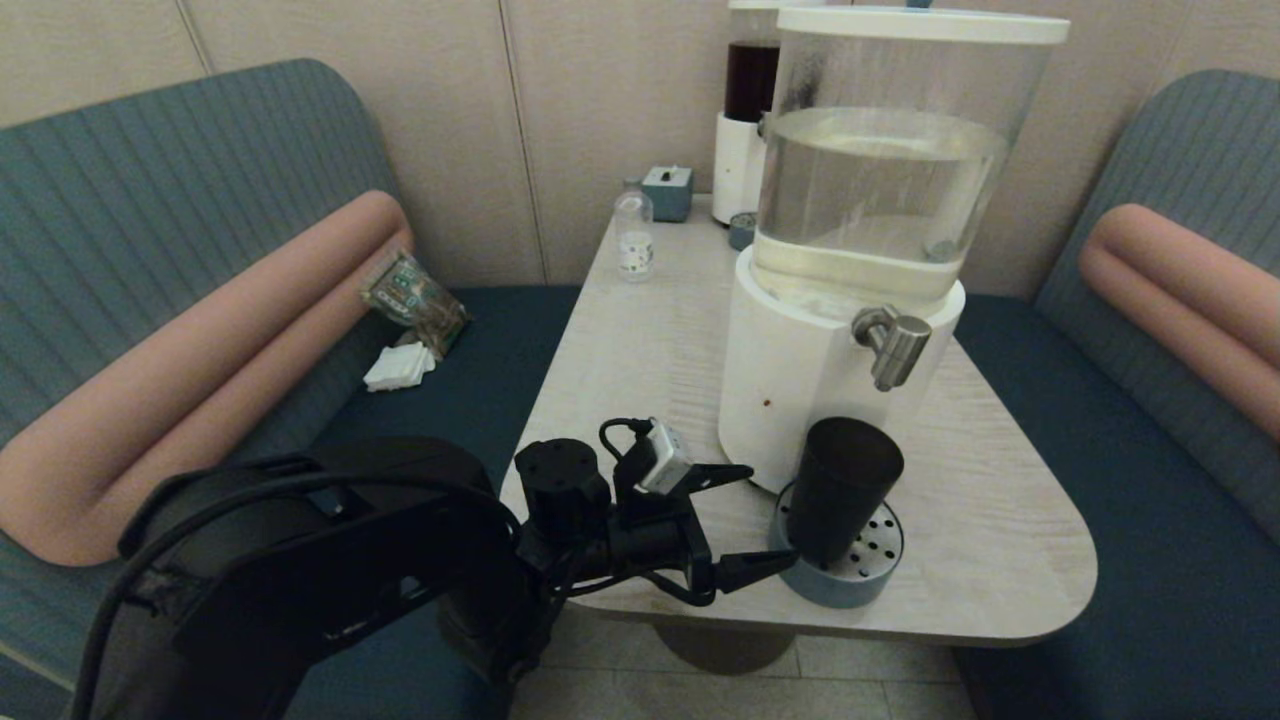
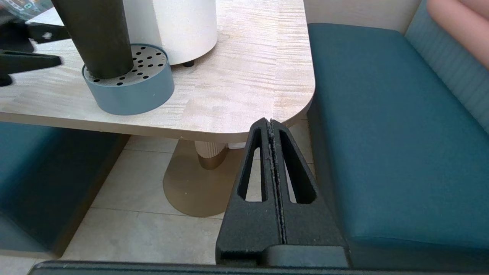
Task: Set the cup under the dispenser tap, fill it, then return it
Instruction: Place it under the water dispenser
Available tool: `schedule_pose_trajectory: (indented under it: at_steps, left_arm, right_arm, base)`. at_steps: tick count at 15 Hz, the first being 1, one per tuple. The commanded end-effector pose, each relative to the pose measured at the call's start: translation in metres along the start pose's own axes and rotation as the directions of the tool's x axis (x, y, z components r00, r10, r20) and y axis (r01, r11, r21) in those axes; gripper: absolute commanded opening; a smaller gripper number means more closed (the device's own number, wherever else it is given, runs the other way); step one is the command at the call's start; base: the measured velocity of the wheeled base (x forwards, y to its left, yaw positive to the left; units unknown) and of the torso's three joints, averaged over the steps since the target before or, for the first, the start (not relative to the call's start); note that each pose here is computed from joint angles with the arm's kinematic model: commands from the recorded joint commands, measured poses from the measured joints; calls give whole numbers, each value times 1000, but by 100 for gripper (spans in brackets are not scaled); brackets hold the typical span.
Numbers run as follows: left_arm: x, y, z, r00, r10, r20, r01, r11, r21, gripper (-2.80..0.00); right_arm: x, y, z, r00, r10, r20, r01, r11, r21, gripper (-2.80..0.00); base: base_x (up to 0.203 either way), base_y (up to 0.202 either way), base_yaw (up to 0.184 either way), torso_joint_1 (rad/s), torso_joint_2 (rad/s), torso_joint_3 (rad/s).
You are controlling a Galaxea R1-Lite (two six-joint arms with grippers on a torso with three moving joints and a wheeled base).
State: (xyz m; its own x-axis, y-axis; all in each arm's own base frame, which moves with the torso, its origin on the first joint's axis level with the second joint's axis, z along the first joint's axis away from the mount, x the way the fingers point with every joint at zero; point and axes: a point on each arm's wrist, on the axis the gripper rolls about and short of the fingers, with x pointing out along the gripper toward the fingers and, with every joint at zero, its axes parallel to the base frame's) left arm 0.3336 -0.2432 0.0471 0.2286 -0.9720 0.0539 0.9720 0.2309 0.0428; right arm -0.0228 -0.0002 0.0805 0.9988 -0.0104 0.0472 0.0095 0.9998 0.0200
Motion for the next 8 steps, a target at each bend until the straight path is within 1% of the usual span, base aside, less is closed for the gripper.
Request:
schedule_pose_trajectory:
  at_steps: [1,4,5,8]
  left_arm:
    - [-12,-9,21,1000,-1,13,1,1000,12,0]
    - [-25,-20,28,1000,1,-10,-1,1000,-7,0]
    - [-29,-23,26,1000,1,-23,-1,1000,-13,-280]
    - [-30,-25,27,1000,-2,-23,2,1000,0,-280]
  right_arm:
    - [1,0,-4,1000,-1,-14,1,1000,0,-280]
    - [1,0,-4,1000,-1,-15,1,1000,0,-280]
    - [1,0,-4,1000,-2,-13,2,1000,0,-280]
    - [1,0,-4,1000,-1,-13,1,1000,0,-280]
  base:
    - [0,0,0,0,0,0]
    - [0,0,0,0,0,0]
    - [0,0,0,0,0,0]
    - [0,0,0,0,0,0]
